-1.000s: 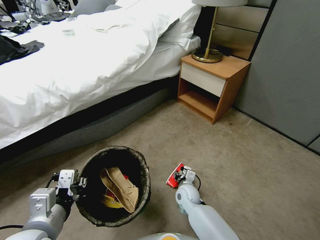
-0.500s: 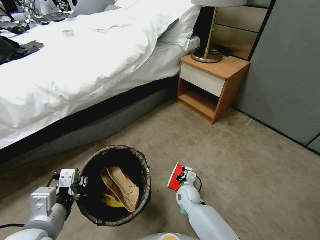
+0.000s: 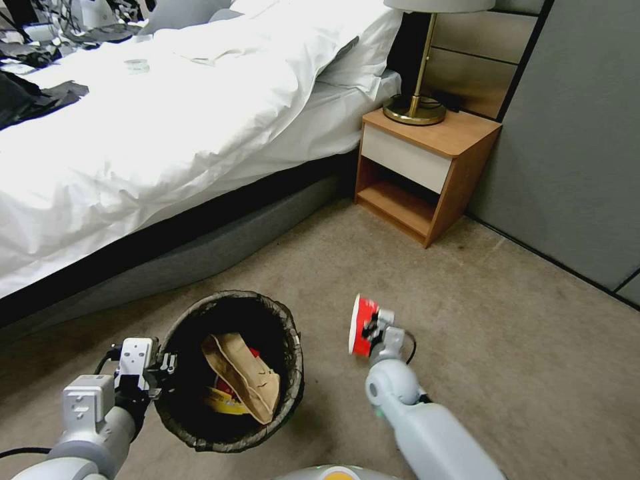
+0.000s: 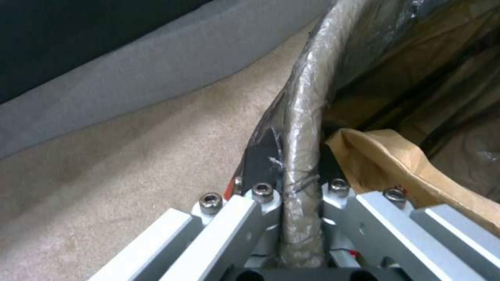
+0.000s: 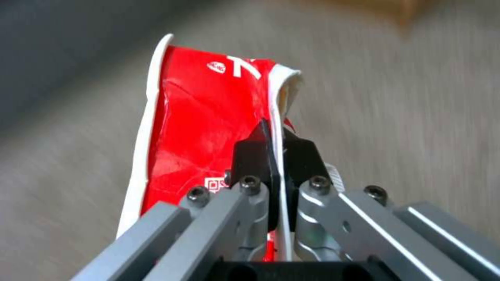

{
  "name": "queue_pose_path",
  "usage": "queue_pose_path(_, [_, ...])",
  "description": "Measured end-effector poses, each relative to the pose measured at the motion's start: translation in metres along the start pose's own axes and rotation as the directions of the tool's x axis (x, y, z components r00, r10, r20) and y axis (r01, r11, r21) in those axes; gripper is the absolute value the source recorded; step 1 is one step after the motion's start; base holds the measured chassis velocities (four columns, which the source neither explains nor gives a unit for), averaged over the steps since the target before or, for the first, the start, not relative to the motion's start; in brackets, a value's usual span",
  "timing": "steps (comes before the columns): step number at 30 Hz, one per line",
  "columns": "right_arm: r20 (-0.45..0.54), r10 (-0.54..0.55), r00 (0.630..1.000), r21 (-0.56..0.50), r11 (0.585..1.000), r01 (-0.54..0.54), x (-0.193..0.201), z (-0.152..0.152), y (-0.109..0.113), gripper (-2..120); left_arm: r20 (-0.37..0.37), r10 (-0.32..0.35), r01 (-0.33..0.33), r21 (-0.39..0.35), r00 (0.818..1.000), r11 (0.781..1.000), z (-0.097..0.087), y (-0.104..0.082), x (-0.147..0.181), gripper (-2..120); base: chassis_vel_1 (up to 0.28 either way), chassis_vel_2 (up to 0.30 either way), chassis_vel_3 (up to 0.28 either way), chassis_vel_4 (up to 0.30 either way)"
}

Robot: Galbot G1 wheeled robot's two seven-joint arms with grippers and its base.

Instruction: Pick up the trash bin, then pick up the garbage from the floor and place it into the trash bin.

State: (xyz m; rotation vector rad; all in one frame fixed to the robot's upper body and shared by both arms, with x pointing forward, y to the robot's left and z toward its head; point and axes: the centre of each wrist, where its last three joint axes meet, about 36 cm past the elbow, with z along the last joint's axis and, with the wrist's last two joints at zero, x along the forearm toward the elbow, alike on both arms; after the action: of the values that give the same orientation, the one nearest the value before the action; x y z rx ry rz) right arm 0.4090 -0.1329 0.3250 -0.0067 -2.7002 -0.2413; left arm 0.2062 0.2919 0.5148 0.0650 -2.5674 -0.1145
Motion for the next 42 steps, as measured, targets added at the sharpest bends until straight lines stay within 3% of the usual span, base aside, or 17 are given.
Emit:
queue_pose_path(2, [0.070, -0.100, 0.993, -0.004, 0.995, 0.100, 0.032, -0.049, 0.004, 0, -0.001, 0.000, 0.000, 0.000, 1.000, 1.000, 0.000, 0.000, 0.000, 1, 0.000, 0.000, 0.000, 0.000])
queue_pose_path(6, [0.112, -0.175, 0.978, 0.005, 0.984, 0.175, 0.053, -0.075, 0.008, 0, -0.002, 0.001, -0.001, 0.000, 1.000, 1.000, 0.000, 0.000, 0.000, 1, 0.000, 0.000, 0.000, 0.000])
queue_pose_path(10, [0.184, -0.368, 0.911, 0.047, 0.929, 0.366, 0.102, -0.118, 0.021, 0, -0.006, 0.004, -0.004, -0.005, 1.000, 1.000, 0.001, 0.000, 0.000, 1, 0.000, 0.000, 0.000, 0.000])
queue_pose_path(12, [0.188, -0.399, 0.898, 0.058, 0.917, 0.395, 0.108, -0.122, 0.023, 0, -0.007, 0.005, -0.005, -0.006, 1.000, 1.000, 0.001, 0.000, 0.000, 1, 0.000, 0.000, 0.000, 0.000])
queue_pose_path(14, [0.201, -0.499, 0.843, 0.107, 0.867, 0.487, 0.126, -0.134, 0.029, 0, -0.008, 0.006, -0.007, -0.011, 1.000, 1.000, 0.001, 0.000, 0.000, 1, 0.000, 0.000, 0.000, 0.000])
queue_pose_path(16, [0.200, -0.518, 0.831, 0.117, 0.855, 0.505, 0.128, -0.136, 0.030, 0, -0.009, 0.007, -0.007, -0.012, 1.000, 1.000, 0.001, 0.000, 0.000, 1, 0.000, 0.000, 0.000, 0.000])
queue_pose_path(17, [0.197, -0.571, 0.797, 0.143, 0.821, 0.552, 0.134, -0.140, 0.035, 0, -0.009, 0.008, -0.008, -0.014, 1.000, 1.000, 0.001, 0.000, 0.000, 1, 0.000, 0.000, 0.000, 0.000])
queue_pose_path(18, [0.197, -0.571, 0.797, 0.143, 0.821, 0.552, 0.134, -0.140, 0.035, 0, -0.009, 0.008, -0.008, -0.014, 1.000, 1.000, 0.001, 0.000, 0.000, 1, 0.000, 0.000, 0.000, 0.000])
queue_pose_path(19, [0.188, -0.620, 0.762, 0.173, 0.784, 0.595, 0.137, -0.142, 0.040, 0, -0.010, 0.008, -0.009, -0.016, 1.000, 1.000, 0.001, 0.000, 0.000, 1, 0.000, 0.000, 0.000, 0.000])
queue_pose_path(22, [0.167, -0.670, 0.723, 0.205, 0.741, 0.639, 0.140, -0.144, 0.047, 0, -0.009, 0.010, -0.010, -0.018, 1.000, 1.000, 0.000, 0.000, 0.000, 1, 0.000, 0.000, 0.000, 0.000])
queue_pose_path(23, [0.137, -0.712, 0.688, 0.225, 0.699, 0.679, 0.143, -0.144, 0.055, 0, -0.009, 0.011, -0.012, -0.019, 1.000, 1.000, 0.000, 0.000, 0.000, 1, 0.000, 0.000, 0.000, 0.000])
queue_pose_path(24, [0.137, -0.712, 0.688, 0.225, 0.699, 0.679, 0.143, -0.144, 0.055, 0, -0.009, 0.011, -0.012, -0.019, 1.000, 1.000, 0.000, 0.000, 0.000, 1, 0.000, 0.000, 0.000, 0.000])
queue_pose_path(26, [0.089, -0.758, 0.646, 0.249, 0.645, 0.722, 0.147, -0.142, 0.066, 0, -0.008, 0.012, -0.013, -0.023, 1.000, 1.000, 0.000, -0.001, 0.000, 1, 0.000, 0.000, 0.000, 0.000])
queue_pose_path(27, [0.089, -0.758, 0.646, 0.249, 0.645, 0.722, 0.147, -0.142, 0.066, 0, -0.008, 0.012, -0.013, -0.023, 1.000, 1.000, 0.000, -0.001, 0.000, 1, 0.000, 0.000, 0.000, 0.000])
queue_pose_path(30, [0.001, -0.797, 0.603, 0.282, 0.579, 0.765, 0.153, -0.137, 0.074, 0, -0.008, 0.013, -0.013, -0.026, 1.000, 1.000, -0.001, -0.001, -0.001, 1, 0.000, 0.000, 0.000, 0.000])
queue_pose_path(38, [-0.107, -0.811, 0.575, 0.310, 0.522, 0.794, 0.159, -0.133, 0.091, 0, -0.006, 0.011, -0.011, -0.031, 1.000, 0.999, -0.002, 0.000, -0.001, 1, 0.000, 0.000, 0.000, 0.000])
queue_pose_path(42, [-0.169, -0.793, 0.585, 0.314, 0.519, 0.795, 0.160, -0.120, 0.106, 0, -0.005, 0.012, -0.012, -0.033, 1.000, 0.999, -0.002, 0.000, -0.001, 1, 0.000, 0.000, 0.000, 0.000])
